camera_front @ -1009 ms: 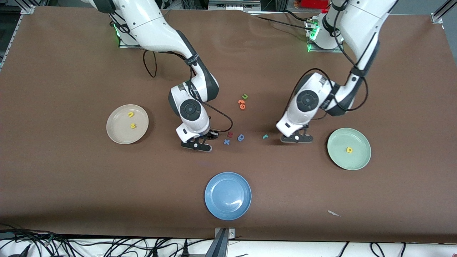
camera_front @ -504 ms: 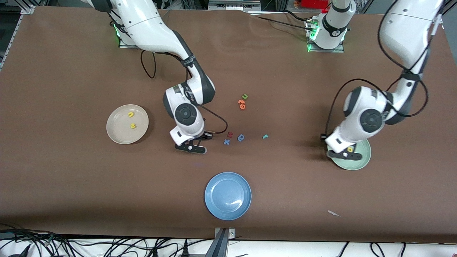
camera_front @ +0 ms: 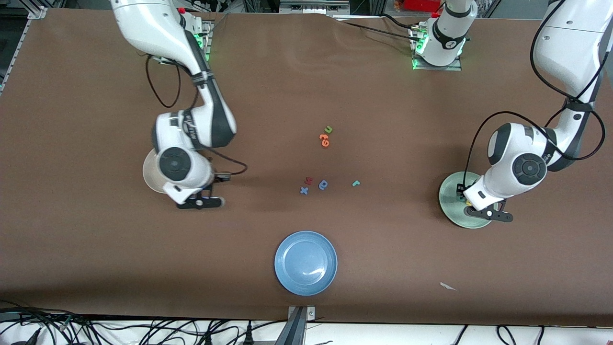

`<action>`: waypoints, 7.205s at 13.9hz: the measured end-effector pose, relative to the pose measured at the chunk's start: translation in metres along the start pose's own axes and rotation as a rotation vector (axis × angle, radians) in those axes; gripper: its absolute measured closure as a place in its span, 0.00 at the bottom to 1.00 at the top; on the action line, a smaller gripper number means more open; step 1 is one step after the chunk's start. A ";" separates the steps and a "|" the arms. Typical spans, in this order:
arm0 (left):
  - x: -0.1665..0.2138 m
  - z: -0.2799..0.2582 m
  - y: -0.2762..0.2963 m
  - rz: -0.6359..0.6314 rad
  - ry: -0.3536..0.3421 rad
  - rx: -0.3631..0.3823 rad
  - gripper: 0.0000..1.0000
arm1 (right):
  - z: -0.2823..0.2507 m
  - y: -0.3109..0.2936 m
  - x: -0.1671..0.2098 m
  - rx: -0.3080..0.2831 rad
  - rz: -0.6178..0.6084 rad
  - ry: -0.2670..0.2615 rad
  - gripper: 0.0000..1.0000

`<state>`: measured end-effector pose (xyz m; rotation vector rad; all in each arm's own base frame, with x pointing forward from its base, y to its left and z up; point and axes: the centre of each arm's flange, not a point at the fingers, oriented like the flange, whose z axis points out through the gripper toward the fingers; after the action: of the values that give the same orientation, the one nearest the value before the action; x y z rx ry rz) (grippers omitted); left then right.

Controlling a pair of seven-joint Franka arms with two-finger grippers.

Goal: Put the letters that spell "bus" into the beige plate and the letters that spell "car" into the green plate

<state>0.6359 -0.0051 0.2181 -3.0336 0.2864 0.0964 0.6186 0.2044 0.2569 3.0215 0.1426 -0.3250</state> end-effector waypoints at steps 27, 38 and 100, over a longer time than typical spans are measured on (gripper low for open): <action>0.011 0.016 0.342 -0.461 -0.056 -0.128 0.23 | -0.191 0.138 -0.050 0.081 -0.040 -0.059 0.00; 0.011 0.015 0.348 -0.474 -0.064 -0.143 0.58 | -0.308 0.214 -0.146 0.118 0.029 0.186 0.00; -0.036 -0.257 -0.007 -0.141 -0.171 -0.035 0.00 | -0.292 0.217 -0.139 0.087 0.091 0.173 0.00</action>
<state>0.6159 -0.0168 0.4763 -3.0428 0.0583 0.3520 0.5660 0.0097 0.5896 3.1268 0.0036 -0.0638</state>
